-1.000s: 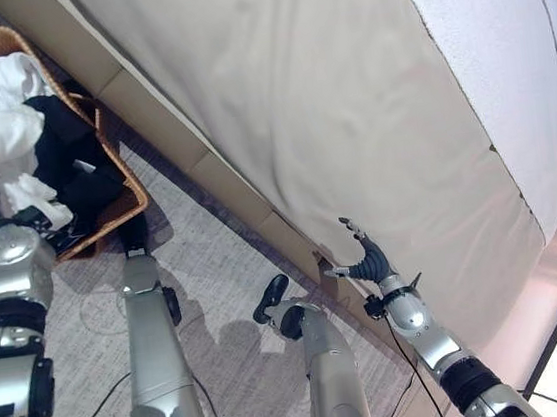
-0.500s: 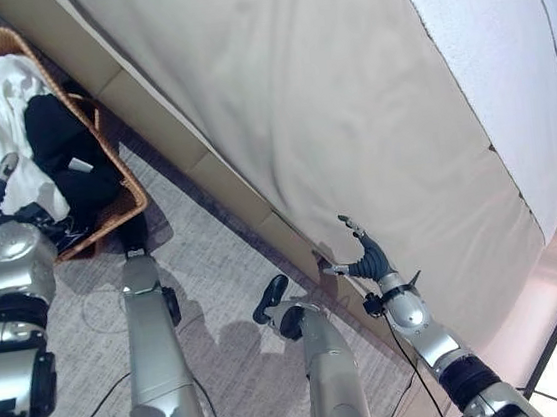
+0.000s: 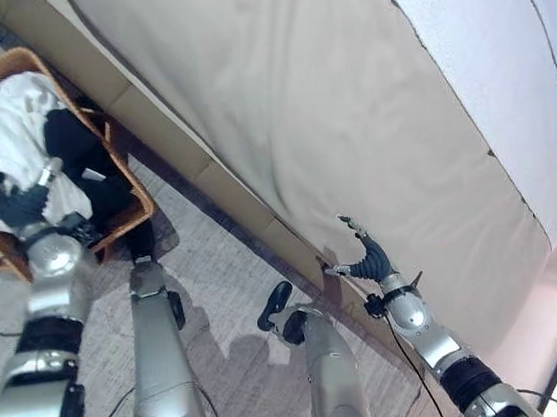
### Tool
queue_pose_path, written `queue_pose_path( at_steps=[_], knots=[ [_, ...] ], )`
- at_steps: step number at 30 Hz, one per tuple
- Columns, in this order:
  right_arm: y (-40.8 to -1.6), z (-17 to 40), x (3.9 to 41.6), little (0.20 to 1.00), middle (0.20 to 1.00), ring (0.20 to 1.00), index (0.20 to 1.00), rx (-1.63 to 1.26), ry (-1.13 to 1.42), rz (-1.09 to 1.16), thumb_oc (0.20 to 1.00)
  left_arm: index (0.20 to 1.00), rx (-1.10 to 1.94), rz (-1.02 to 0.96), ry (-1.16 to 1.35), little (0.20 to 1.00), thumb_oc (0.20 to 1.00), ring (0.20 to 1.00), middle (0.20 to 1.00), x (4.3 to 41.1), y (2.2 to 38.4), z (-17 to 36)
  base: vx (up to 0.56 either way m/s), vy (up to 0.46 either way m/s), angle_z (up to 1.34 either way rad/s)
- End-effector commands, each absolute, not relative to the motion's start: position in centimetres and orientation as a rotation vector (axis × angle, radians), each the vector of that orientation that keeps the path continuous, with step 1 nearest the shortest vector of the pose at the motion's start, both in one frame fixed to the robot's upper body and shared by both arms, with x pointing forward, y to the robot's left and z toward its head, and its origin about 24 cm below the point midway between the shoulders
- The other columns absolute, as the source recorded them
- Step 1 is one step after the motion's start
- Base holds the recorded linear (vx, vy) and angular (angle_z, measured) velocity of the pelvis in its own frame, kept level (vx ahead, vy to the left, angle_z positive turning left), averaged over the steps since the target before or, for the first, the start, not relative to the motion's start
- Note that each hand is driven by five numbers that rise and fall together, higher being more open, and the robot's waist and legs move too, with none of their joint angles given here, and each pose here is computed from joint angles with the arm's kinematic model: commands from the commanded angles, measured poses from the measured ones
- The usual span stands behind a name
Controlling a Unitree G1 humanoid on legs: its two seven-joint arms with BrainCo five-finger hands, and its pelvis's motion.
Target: Pick up clothes into the bucket
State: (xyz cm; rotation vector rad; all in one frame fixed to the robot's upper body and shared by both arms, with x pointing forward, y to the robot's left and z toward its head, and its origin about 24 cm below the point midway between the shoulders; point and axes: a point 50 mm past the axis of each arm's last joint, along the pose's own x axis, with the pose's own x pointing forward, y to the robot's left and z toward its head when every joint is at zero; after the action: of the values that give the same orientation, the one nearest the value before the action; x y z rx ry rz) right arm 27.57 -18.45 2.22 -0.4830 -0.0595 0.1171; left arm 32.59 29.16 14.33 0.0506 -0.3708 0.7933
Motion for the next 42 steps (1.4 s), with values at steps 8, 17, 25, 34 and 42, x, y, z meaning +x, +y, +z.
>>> queue_pose_path(
  at_steps=[8, 17, 25, 34, 42],
  knots=[
    [-21.0, 2.0, 27.2, 1.000, 1.000, 1.000, 1.000, -0.443, -0.044, -0.040, 1.000, 1.000, 0.227, 0.586, -0.652, 1.000, 1.000, 1.000, 1.000, 31.8, 24.6, 17.7, -0.01, -0.019, 0.02],
    [-22.2, 0.5, 26.4, 1.000, 1.000, 1.000, 1.000, -0.452, 0.034, -0.090, 1.000, 1.000, 0.204, 0.436, -0.666, 1.000, 1.000, 1.000, 1.000, 31.0, 21.8, 16.9, 0.01, -0.003, -0.05],
    [-23.2, -0.7, 25.4, 1.000, 1.000, 1.000, 1.000, -0.462, 0.101, -0.109, 1.000, 1.000, 0.101, 0.181, -0.587, 1.000, 1.000, 1.000, 1.000, 30.2, 18.3, 14.3, 0.05, 0.012, -0.08],
    [-23.0, 0.9, 24.4, 1.000, 1.000, 1.000, 1.000, -0.092, 0.011, -0.141, 1.000, 1.000, -0.032, 0.038, -0.349, 1.000, 1.000, 1.000, 1.000, 28.3, 19.0, 8.7, 0.06, 0.039, -0.28],
    [-21.8, 0.2, 23.1, 1.000, 1.000, 1.000, 1.000, 0.060, 0.022, -0.101, 1.000, 1.000, -0.104, -0.036, -0.152, 1.000, 1.000, 1.000, 1.000, 24.9, 19.8, 3.9, 0.08, 0.018, -0.59]
  ],
)
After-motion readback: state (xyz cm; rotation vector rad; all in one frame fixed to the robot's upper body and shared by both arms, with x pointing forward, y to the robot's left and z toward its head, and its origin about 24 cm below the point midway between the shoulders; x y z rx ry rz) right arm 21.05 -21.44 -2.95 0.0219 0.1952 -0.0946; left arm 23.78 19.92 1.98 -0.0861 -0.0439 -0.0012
